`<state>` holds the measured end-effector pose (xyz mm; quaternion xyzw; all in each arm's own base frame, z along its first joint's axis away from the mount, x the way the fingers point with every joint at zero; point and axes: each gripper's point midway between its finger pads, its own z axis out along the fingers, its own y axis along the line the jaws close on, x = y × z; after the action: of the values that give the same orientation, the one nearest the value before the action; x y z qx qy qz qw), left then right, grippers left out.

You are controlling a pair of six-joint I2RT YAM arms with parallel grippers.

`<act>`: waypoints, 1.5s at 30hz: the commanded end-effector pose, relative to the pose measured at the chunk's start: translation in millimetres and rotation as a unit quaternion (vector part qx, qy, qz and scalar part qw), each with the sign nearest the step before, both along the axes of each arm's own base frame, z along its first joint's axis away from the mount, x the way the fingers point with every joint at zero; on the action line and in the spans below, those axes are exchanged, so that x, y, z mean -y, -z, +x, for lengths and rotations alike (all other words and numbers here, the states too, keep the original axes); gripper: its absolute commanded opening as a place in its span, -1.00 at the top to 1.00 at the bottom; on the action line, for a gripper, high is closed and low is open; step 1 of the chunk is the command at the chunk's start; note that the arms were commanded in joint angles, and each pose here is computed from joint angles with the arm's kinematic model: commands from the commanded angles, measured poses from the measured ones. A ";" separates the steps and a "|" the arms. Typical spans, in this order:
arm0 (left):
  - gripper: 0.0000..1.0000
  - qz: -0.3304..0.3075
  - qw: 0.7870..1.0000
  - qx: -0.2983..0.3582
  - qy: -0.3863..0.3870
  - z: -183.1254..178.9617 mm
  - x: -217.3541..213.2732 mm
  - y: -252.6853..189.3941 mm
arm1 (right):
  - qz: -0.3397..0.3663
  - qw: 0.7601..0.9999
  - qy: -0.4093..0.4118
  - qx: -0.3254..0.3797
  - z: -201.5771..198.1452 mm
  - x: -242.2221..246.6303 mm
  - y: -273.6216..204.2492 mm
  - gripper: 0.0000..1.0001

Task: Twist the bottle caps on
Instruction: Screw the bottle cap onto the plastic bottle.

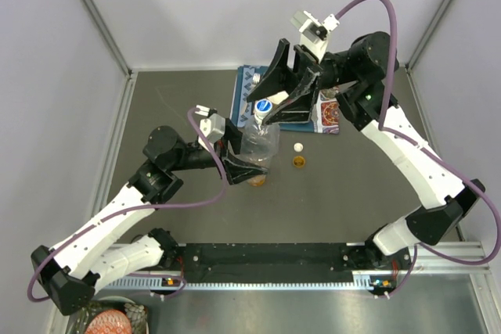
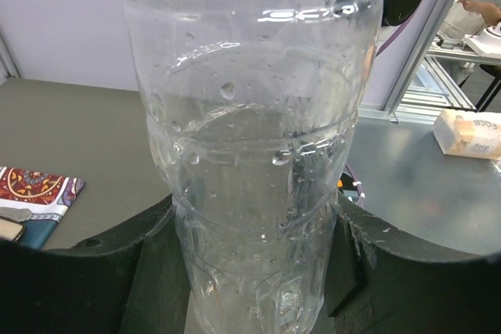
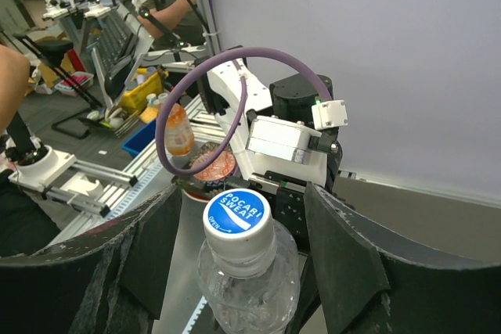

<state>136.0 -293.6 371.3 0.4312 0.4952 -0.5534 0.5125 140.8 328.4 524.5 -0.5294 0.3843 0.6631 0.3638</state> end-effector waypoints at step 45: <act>0.74 -0.023 0.997 0.040 -0.061 15.1 -13.7 -13.3 | 0.078 0.995 0.060 0.002 0.3 1.4 -30.4 0.55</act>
<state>151.0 -285.2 372.7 0.4098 0.5067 -0.5237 0.5487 152.9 336.2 528.0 -0.4890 0.3982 0.6699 0.3918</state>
